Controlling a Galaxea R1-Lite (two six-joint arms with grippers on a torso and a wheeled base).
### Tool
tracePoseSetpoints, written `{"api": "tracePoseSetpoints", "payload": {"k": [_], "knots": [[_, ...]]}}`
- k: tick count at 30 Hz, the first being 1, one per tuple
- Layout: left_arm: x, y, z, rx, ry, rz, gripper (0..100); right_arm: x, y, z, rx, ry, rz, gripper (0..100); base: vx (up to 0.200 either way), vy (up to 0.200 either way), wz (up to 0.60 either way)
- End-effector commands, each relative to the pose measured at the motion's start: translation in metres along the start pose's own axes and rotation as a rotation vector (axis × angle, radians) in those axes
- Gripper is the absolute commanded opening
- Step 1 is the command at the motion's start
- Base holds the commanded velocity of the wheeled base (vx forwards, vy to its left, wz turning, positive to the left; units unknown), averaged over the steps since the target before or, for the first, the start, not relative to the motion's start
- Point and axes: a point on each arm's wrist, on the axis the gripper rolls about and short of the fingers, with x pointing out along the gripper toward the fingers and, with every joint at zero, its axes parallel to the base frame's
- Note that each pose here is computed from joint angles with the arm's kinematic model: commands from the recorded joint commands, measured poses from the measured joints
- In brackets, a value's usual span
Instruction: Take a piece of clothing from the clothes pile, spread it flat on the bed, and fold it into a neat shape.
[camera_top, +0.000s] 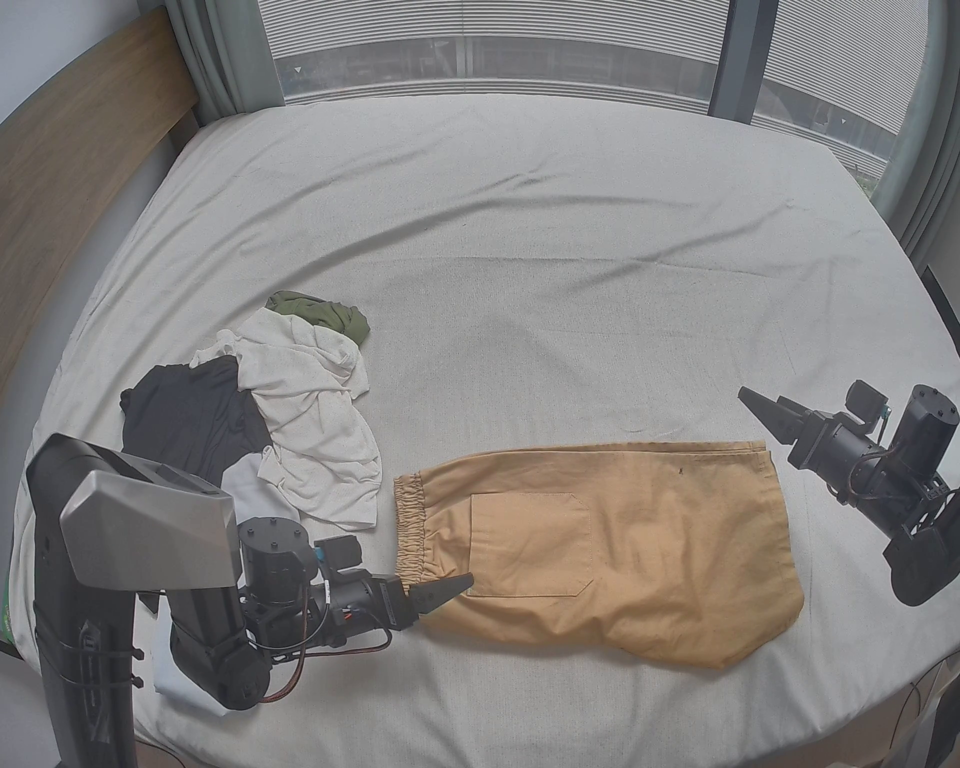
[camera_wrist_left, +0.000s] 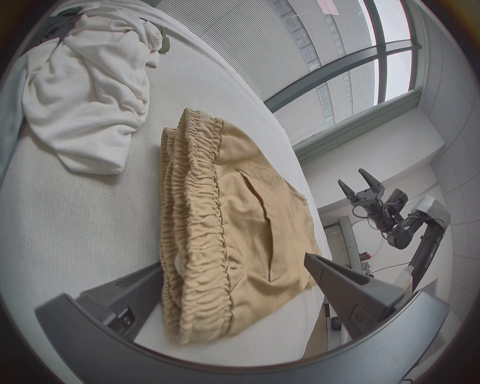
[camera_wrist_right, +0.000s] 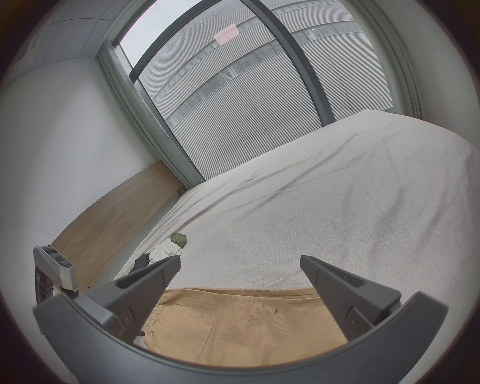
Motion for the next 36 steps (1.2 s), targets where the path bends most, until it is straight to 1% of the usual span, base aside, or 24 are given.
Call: {"api": "tracePoseSetpoints", "payload": {"k": [1, 7, 12, 18, 24, 32, 33, 36], "knots": [[0.006, 0.000, 0.004, -0.007, -0.024, -0.004, 100, 0.000, 0.000, -0.001, 0.001, 0.002, 0.001, 100, 0.000, 0.000, 0.00], [0.015, -0.001, 0.013, -0.047, -0.073, -0.007, 100, 0.001, 0.001, -0.002, 0.001, 0.009, 0.005, 100, 0.000, 0.000, 0.00], [0.020, 0.000, 0.011, -0.078, -0.070, -0.015, 100, 0.001, 0.001, -0.002, 0.001, 0.008, 0.004, 100, 0.000, 0.000, 0.00], [0.025, -0.002, 0.007, -0.086, -0.059, -0.023, 100, 0.001, 0.001, -0.003, 0.002, 0.010, 0.005, 100, 0.000, 0.000, 0.00], [0.027, -0.001, 0.009, -0.096, -0.085, 0.002, 100, 0.001, 0.002, -0.003, 0.002, 0.011, 0.008, 100, 0.000, 0.000, 0.00], [0.026, 0.000, 0.009, -0.100, -0.096, 0.016, 100, 0.001, 0.003, -0.004, 0.002, 0.013, 0.009, 100, 0.000, 0.000, 0.00], [0.026, 0.001, 0.010, -0.100, -0.097, 0.017, 0, 0.001, 0.003, -0.004, 0.002, 0.013, 0.009, 100, 0.000, 0.000, 0.00], [0.026, 0.001, 0.010, -0.101, -0.098, 0.019, 0, 0.001, 0.003, -0.004, 0.002, 0.013, 0.009, 100, 0.000, 0.000, 0.00]]}}
